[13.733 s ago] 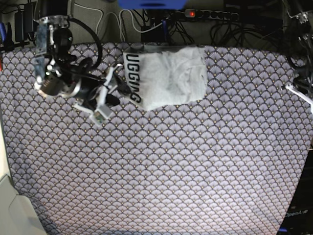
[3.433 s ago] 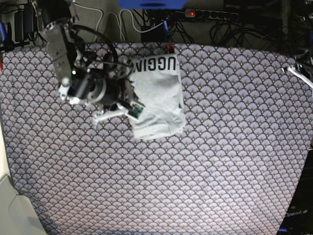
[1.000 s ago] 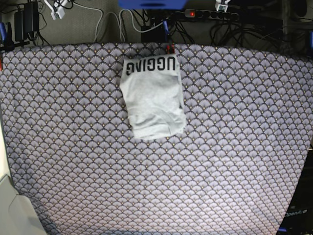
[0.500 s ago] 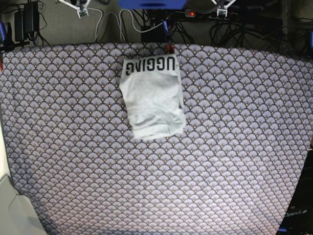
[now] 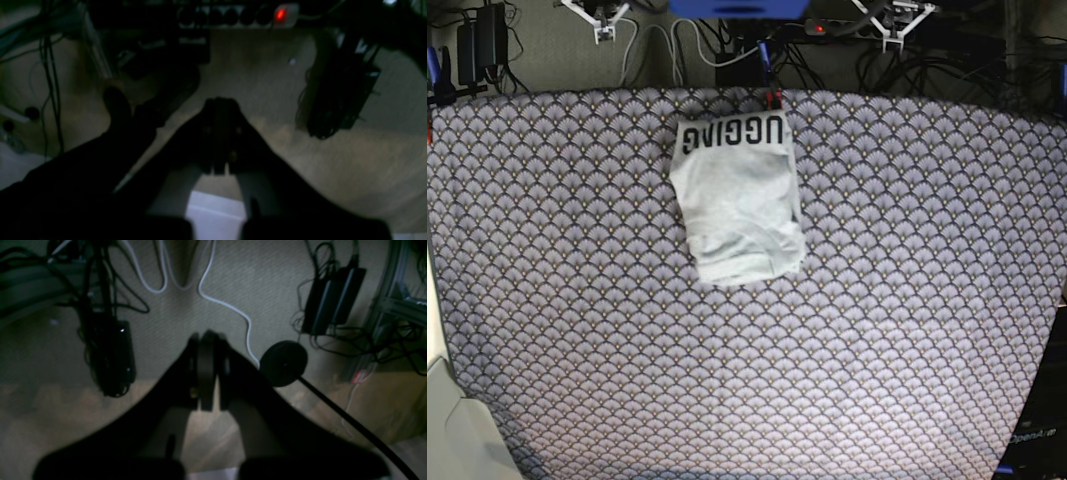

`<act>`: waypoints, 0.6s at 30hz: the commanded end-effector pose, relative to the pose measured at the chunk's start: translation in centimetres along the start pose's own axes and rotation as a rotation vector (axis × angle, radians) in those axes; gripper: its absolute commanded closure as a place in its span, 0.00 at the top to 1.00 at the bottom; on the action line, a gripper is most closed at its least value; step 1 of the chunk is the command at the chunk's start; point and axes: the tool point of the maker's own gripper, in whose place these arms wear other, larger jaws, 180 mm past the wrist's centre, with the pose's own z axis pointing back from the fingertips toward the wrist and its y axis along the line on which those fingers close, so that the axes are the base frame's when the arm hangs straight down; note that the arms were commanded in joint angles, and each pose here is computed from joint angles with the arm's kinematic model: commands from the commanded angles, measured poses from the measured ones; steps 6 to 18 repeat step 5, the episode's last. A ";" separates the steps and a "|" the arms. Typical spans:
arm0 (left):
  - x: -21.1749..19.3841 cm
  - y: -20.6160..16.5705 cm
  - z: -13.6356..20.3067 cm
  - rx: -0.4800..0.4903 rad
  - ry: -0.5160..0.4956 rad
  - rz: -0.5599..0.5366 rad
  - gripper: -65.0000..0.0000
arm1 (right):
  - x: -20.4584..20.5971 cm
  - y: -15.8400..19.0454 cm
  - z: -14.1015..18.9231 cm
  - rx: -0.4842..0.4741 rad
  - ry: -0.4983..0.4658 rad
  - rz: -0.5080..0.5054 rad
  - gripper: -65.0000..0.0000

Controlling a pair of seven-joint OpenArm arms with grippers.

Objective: Fold the T-shirt properly

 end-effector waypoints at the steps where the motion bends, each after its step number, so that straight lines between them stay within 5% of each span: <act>1: -0.2 0.4 0.0 0.009 -0.001 -0.001 0.01 | -0.7 -0.5 0.2 -0.011 0.005 0.001 0.00; 18: 0.0 0.3 0.0 0.008 -0.004 0.000 0.01 | -1.0 -0.5 0.3 -0.011 0.013 0.002 0.00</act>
